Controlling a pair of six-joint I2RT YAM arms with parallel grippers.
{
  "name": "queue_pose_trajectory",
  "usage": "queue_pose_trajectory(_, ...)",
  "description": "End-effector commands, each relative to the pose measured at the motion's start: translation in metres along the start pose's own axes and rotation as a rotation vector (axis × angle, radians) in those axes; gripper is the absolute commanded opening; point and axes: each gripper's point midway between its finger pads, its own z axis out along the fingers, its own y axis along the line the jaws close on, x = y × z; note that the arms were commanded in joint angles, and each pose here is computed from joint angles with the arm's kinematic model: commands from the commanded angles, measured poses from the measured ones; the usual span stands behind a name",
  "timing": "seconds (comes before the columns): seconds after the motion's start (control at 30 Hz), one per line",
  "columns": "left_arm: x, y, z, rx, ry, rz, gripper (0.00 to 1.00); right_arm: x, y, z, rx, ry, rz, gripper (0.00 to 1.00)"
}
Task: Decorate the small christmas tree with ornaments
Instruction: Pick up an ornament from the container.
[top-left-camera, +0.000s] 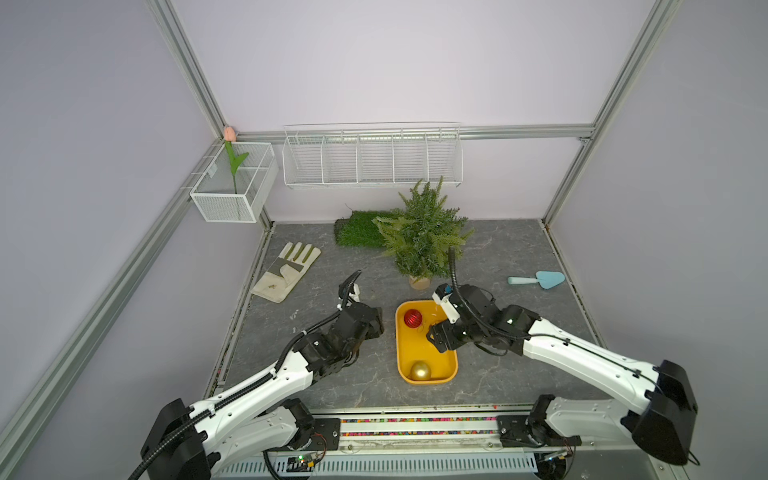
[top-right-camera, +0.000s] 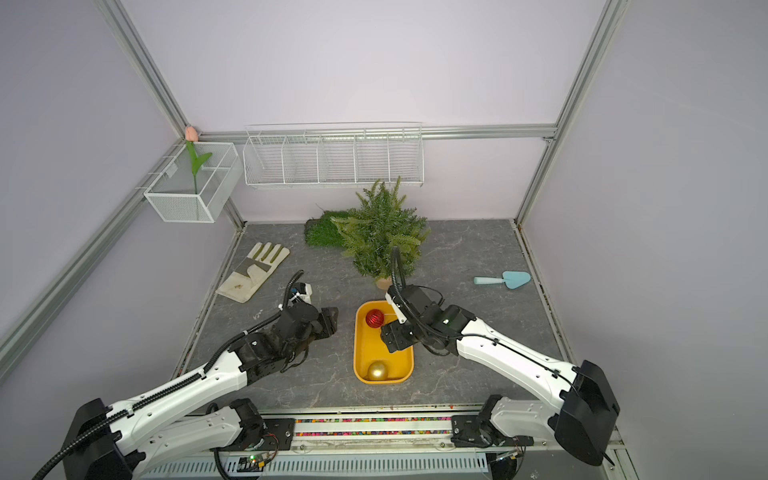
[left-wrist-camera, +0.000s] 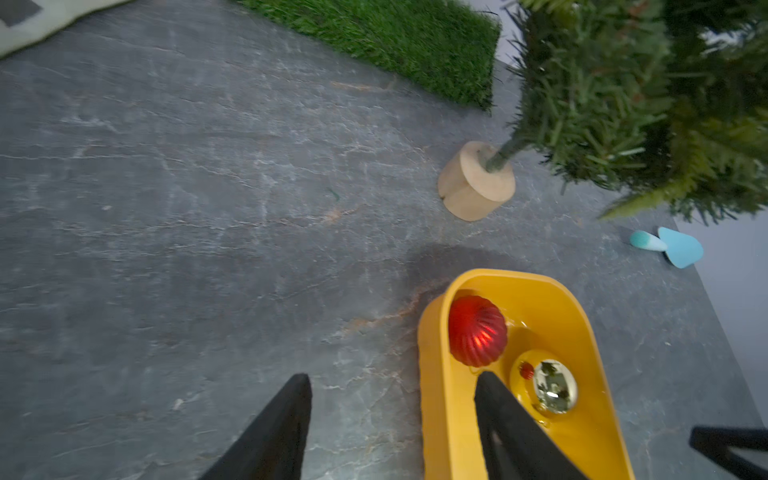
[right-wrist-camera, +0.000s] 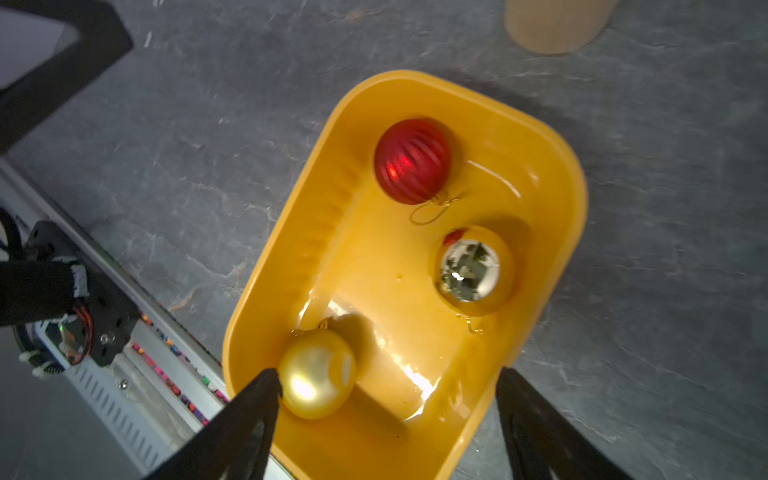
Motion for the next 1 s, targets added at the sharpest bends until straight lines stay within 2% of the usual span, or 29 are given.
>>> queue_pose_trajectory(0.0,0.001,0.017,-0.009,-0.023,0.000,0.016,0.67,0.024,0.008,0.010,0.031,0.138,0.030,0.78)
queue_pose_trajectory(0.07,-0.001,0.022,-0.015,-0.024,-0.012,0.021,0.68,0.040,0.008,0.016,0.095,0.214,0.064,0.77)
queue_pose_trajectory(0.3,0.000,0.033,-0.022,-0.041,-0.031,0.032,0.69,0.073,0.046,0.045,0.109,0.338,0.082,0.77)
queue_pose_trajectory(0.67,0.005,0.033,-0.018,-0.034,-0.022,0.037,0.70,0.084,0.031,0.075,0.159,0.379,0.039,0.72)
queue_pose_trajectory(0.97,0.002,0.028,-0.015,-0.026,-0.021,0.030,0.70,0.080,0.026,0.084,0.102,0.371,0.036,0.65)
